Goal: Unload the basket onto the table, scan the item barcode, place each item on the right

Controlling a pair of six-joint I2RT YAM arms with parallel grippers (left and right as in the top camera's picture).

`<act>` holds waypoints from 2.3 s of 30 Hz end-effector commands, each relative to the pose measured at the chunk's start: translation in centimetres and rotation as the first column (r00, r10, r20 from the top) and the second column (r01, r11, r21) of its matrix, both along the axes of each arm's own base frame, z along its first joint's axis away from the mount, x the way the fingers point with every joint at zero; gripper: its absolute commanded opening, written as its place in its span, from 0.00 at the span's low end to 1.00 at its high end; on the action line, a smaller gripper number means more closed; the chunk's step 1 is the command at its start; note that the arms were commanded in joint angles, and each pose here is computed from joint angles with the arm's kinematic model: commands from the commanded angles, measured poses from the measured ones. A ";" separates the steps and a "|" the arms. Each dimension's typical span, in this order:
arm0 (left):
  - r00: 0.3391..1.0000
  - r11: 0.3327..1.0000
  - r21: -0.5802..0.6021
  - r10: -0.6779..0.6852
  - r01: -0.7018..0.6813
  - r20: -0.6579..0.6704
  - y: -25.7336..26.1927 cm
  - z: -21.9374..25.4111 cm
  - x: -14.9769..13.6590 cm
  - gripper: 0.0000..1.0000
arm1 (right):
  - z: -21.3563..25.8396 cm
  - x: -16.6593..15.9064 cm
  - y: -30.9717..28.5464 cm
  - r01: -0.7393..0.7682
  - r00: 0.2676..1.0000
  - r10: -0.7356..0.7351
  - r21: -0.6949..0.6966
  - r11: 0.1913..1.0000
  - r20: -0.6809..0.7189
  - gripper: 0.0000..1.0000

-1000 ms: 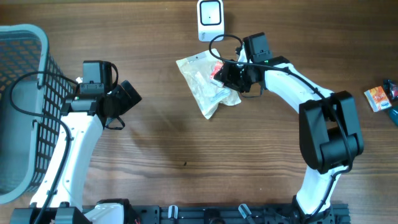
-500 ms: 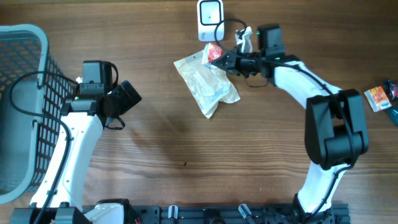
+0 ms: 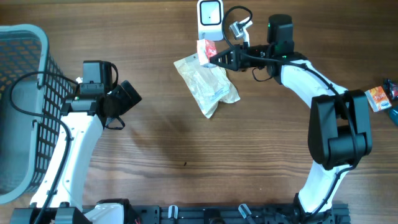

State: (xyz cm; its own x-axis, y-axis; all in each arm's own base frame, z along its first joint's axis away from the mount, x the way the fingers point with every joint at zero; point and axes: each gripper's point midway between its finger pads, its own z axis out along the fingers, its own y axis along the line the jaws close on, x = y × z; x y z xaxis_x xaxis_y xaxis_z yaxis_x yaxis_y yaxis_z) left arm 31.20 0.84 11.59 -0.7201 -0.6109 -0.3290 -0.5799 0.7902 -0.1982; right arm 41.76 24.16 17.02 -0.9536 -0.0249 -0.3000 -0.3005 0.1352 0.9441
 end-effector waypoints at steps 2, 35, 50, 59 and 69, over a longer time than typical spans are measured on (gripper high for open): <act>1.000 1.000 0.008 0.010 -0.010 0.004 0.3 0.1 0.1 1.00 | -10.0 3.8 -6.4 0.387 0.875 -0.483 -0.578 0.719 -0.015 0.05; 1.000 1.000 0.008 0.010 -0.010 0.004 0.3 0.1 0.1 1.00 | -17.3 1.5 -13.2 0.390 0.879 -0.175 -0.879 -0.275 0.444 0.53; 1.000 1.000 0.008 0.010 -0.010 0.004 0.3 0.1 0.1 1.00 | -8.1 0.8 -1.7 0.076 0.975 -0.177 -0.552 0.831 -0.133 0.04; 1.000 1.000 0.008 0.010 -0.010 0.004 0.3 0.1 0.1 1.00 | -16.8 -1.2 -10.4 0.194 0.847 -0.441 -0.598 0.777 -0.298 0.22; 1.000 1.000 0.008 0.010 -0.010 0.004 0.3 0.1 0.1 1.00 | -8.2 1.2 -14.4 0.288 0.891 -0.452 -0.729 0.622 -0.034 0.94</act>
